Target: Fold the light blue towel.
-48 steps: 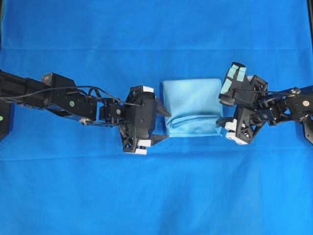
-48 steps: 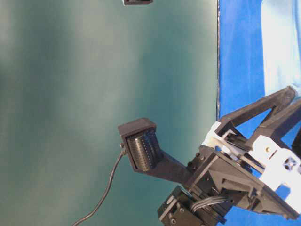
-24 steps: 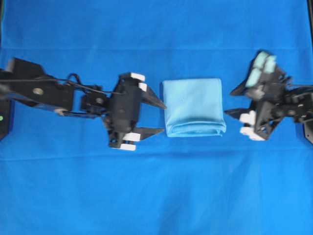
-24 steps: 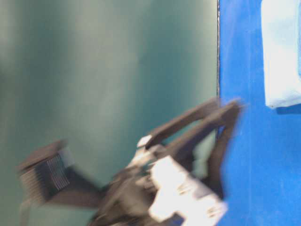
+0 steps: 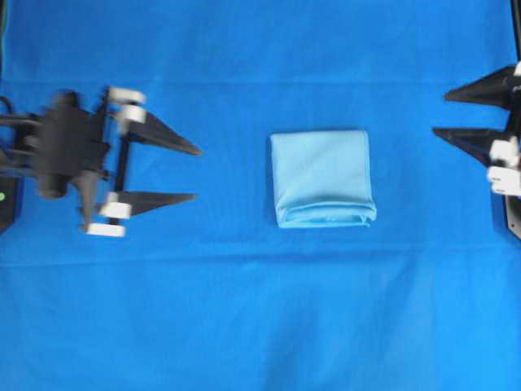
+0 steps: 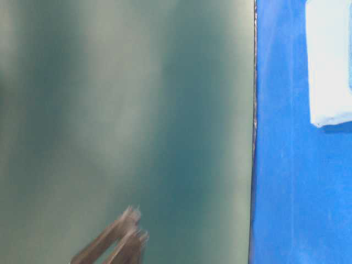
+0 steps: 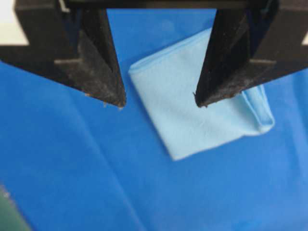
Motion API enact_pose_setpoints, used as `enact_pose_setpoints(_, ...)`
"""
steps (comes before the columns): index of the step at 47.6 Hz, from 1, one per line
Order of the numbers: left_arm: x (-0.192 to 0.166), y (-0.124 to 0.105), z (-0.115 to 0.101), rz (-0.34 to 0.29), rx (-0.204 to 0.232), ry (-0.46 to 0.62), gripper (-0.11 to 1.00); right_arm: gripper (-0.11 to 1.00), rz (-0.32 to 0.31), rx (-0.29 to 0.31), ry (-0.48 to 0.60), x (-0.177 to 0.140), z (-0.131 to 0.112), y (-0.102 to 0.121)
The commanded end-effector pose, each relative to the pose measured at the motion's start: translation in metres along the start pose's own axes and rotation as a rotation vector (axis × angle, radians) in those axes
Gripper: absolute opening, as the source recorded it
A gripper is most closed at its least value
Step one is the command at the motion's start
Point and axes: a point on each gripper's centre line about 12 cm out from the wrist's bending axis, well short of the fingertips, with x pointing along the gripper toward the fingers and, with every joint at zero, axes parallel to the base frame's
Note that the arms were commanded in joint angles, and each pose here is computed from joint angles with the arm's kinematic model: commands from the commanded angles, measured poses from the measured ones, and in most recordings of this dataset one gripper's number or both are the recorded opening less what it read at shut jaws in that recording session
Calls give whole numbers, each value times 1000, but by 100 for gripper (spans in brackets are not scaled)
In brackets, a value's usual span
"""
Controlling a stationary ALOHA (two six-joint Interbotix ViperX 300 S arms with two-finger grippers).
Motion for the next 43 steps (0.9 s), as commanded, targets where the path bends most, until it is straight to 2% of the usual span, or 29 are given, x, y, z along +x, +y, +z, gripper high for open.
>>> enact_pose_setpoints(1,-23,4,9,20,-10,-73,65,62,6,-7,-38,-7,1,-3)
enact_pose_setpoints(7,-53,5,1,36,-21,-124,65,62,11,-16,-59,-11,-12,-9)
enact_pose_setpoints(14,-79,3,-20,45,-36,-155,65,62,24,-14,-77,-13,-28,-13)
enact_pose_setpoints(21,-96,-1,-45,46,-57,-169,64,62,45,-19,-82,-11,-44,-15)
enact_pose_setpoints(29,-110,-4,-62,47,-74,-191,64,62,66,-18,-94,-5,-56,-15)
enact_pose_setpoints(43,-115,-5,-66,48,-74,-205,64,62,69,-11,-103,-4,-55,-15)
